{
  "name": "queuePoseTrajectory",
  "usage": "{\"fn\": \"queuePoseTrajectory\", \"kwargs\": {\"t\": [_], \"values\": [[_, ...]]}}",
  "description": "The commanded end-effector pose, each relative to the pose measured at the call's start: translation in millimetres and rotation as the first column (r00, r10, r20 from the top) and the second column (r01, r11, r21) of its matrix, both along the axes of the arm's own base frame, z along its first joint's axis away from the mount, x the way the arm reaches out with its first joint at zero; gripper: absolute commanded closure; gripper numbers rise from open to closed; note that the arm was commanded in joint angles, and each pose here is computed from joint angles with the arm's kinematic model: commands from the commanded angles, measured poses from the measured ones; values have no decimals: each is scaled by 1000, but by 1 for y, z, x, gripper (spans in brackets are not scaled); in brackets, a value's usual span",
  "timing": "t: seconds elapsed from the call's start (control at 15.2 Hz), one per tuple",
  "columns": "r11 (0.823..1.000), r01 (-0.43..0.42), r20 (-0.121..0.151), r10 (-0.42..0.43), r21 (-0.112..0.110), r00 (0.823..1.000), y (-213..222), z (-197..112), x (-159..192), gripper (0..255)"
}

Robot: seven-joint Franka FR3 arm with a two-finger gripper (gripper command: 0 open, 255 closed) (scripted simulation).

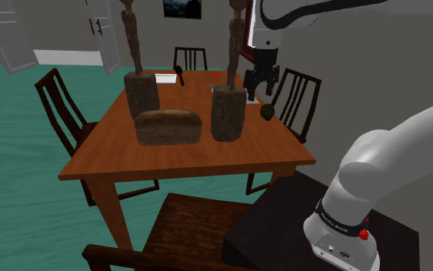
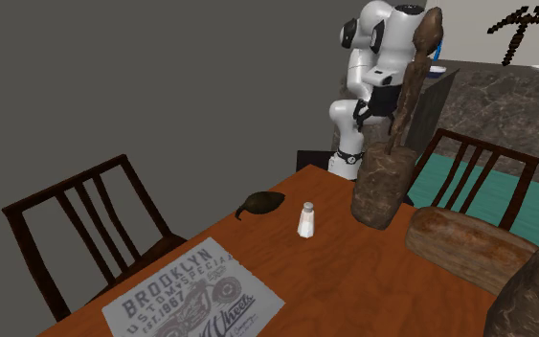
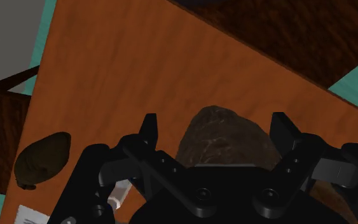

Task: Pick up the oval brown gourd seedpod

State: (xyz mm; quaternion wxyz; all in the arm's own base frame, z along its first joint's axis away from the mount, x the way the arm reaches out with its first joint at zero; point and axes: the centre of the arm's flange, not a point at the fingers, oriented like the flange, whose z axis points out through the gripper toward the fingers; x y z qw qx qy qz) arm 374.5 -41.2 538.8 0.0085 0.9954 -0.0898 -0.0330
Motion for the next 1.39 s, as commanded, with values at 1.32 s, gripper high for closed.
{"fn": "queuePoseTrajectory", "kwargs": {"t": [1.32], "values": [[894,394,-39,-410,-214,911,-210,-124,145,0]]}}
